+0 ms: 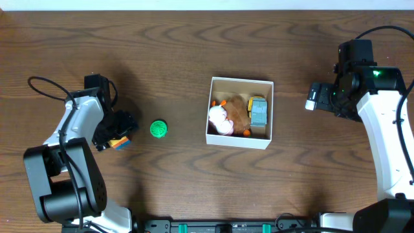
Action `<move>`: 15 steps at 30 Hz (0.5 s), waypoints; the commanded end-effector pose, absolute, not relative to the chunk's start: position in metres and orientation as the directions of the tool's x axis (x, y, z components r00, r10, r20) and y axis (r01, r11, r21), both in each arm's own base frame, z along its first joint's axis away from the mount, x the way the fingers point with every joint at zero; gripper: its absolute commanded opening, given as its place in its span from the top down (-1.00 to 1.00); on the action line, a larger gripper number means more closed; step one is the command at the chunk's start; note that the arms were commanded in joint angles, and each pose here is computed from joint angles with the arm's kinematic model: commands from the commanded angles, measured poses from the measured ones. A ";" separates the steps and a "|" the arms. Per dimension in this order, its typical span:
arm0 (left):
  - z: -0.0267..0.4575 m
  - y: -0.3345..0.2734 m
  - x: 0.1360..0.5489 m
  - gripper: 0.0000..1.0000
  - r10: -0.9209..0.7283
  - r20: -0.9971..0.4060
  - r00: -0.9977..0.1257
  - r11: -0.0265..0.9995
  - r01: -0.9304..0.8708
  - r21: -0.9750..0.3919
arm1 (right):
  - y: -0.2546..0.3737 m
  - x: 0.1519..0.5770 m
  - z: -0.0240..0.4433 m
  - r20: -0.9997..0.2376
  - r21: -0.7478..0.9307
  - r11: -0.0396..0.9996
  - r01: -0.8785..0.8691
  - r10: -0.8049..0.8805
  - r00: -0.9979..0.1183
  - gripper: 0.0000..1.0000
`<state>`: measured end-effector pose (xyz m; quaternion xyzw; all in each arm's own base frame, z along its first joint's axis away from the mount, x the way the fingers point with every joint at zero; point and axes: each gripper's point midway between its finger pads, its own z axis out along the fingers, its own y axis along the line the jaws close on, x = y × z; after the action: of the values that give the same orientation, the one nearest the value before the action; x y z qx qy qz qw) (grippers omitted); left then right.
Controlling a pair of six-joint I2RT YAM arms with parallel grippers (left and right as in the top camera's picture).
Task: Pack container
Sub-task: 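Lower the left gripper over the small colored cube and grasp it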
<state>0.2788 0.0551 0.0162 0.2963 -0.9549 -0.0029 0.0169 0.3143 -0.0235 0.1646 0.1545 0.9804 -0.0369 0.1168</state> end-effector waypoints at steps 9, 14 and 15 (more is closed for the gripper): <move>0.015 0.054 0.277 -0.29 -0.586 0.046 -0.809 0.810 -0.586 0.013 | -0.026 0.312 0.167 -0.245 -0.041 0.951 0.306 0.287 -0.926 -0.99; 0.015 0.053 0.276 -0.18 -0.586 0.050 -0.809 0.810 -0.587 0.008 | -0.026 0.312 0.167 -0.245 -0.041 0.951 0.306 0.287 -0.926 -0.99; 0.015 0.053 0.276 -0.17 -0.586 0.051 -0.809 0.810 -0.586 0.009 | -0.026 0.312 0.167 -0.245 -0.041 0.951 0.306 0.287 -0.926 -0.98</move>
<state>0.2779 0.0542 0.0163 0.3056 -0.9520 -0.0010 0.0192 0.3139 -0.0235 0.1645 0.1543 0.9805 -0.0370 0.1160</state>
